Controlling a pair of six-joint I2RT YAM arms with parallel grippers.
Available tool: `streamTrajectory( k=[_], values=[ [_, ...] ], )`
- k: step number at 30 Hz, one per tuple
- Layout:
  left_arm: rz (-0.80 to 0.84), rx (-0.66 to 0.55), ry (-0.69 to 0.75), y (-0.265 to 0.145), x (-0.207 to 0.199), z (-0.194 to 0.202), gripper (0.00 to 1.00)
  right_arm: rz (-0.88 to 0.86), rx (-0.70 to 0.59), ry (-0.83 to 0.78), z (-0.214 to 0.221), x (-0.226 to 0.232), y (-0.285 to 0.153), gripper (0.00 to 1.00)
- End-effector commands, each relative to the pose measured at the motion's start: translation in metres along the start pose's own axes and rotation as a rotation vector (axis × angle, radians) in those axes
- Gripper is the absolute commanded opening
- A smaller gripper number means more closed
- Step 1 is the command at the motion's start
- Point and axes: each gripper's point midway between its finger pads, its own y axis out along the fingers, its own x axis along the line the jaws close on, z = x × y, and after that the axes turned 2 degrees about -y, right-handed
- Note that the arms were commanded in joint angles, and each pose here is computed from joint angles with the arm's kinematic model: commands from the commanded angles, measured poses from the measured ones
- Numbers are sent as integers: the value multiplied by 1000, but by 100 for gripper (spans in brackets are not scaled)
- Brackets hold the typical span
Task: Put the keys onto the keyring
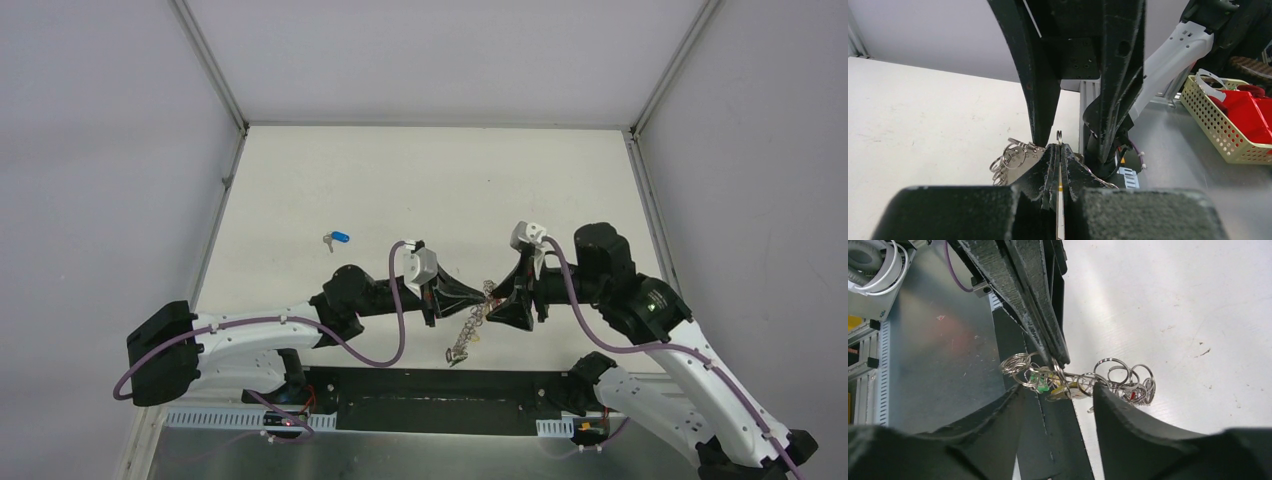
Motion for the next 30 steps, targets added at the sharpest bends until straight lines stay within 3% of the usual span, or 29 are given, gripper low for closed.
streamTrajectory(
  k=[1, 4, 9, 20, 30],
  values=[
    [46, -206, 67, -3, -19, -62, 0, 28, -31, -54, -2, 2, -8, 58],
    [43, -202, 68, -4, -19, -62, 0, 26, -79, -103, -8, 7, -13, 59],
    [39, -205, 74, -5, -19, -63, 0, 7, -118, -133, -13, 12, -14, 45],
    [42, -199, 69, -4, -19, -63, 0, -87, -152, -95, -24, 19, -3, 34],
    [44, -196, 65, -4, -20, -63, 0, -87, -136, -79, -19, 9, 9, 34]
  ],
)
